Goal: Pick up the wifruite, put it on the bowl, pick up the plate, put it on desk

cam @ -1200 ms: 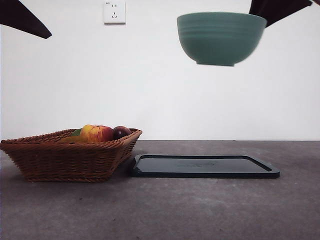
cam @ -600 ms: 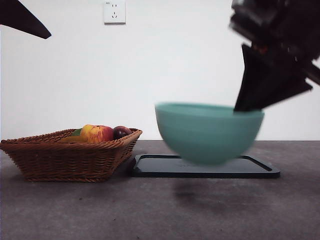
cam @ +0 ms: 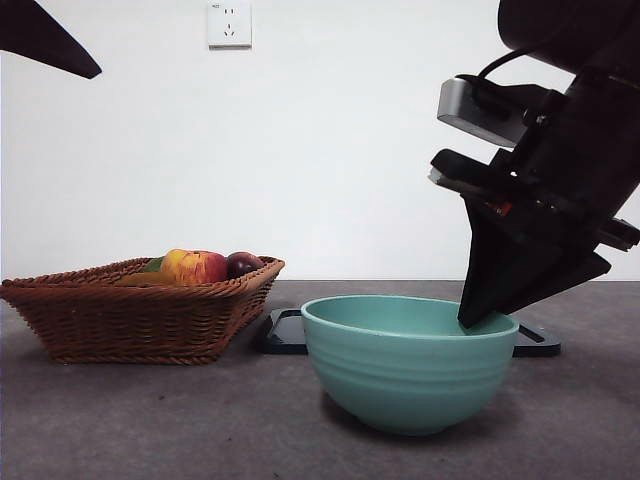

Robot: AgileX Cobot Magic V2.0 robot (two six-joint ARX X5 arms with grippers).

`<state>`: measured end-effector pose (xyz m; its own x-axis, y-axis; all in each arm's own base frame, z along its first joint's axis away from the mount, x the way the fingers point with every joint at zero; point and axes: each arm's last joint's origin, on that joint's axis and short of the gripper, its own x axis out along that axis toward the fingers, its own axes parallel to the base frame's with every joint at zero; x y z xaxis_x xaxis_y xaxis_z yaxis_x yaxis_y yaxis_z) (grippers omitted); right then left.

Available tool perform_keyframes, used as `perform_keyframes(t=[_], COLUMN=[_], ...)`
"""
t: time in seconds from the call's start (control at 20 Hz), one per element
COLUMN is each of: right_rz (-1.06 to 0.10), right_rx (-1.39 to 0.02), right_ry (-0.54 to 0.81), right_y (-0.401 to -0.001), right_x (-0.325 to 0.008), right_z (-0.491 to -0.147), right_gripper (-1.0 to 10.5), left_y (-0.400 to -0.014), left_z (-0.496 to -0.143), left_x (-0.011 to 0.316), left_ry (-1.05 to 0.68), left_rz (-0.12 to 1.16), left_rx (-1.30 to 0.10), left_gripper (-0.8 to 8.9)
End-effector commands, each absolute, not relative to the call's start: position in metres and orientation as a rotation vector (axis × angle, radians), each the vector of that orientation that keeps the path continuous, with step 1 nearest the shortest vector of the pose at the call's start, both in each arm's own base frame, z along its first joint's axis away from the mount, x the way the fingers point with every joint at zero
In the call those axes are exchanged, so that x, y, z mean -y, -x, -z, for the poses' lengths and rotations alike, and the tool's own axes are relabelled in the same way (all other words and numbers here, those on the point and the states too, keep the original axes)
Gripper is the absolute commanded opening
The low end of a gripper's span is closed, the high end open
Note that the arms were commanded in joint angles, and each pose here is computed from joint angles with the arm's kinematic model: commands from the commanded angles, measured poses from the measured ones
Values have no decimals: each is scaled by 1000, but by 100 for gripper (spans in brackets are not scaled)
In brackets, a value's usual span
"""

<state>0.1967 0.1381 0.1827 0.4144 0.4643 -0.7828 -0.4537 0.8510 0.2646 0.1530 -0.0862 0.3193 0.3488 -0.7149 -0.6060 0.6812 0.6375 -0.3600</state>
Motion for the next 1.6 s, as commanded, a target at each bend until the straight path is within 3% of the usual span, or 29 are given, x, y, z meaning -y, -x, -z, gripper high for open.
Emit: perform_keyframes(t=[0.05,0.15,0.35,0.55,0.85,1.05,1.3,1.6], right_rz=[-578,-577,-576,-597,-639,-732,-839,-840], right_rx=[-988,-989,-973,-876,-744,-720,-793,-878], right_ry=[-19,-19,-36,-69,-97,-105,-121,-68], right_y=[-198,-198,-197,-191,-167,-145,-120,-108], right_x=[-141,-141,-140,-136,-120,-107,-94,-86], right_z=[-182,-182,-187,-211,-277,-310,-316,-310], right_gripper=[14,21,270,275,275,275,275,275], left_y=[-154,-154,-154,-154,-154,-154,-154,-154], left_z=[-325,-325,-325,-325,-325,-325,-325,-325], left_x=[88,88,88,88,88,88,88,88], left_ry=[30,30,29,29,29,30,29,30], left_rz=[924,925,925,925,925,925,925,925], left_rx=[-781,-781,-781,-781,-781,-781,-781,-781], left_gripper=[344,344,344,344,344,344,344,344])
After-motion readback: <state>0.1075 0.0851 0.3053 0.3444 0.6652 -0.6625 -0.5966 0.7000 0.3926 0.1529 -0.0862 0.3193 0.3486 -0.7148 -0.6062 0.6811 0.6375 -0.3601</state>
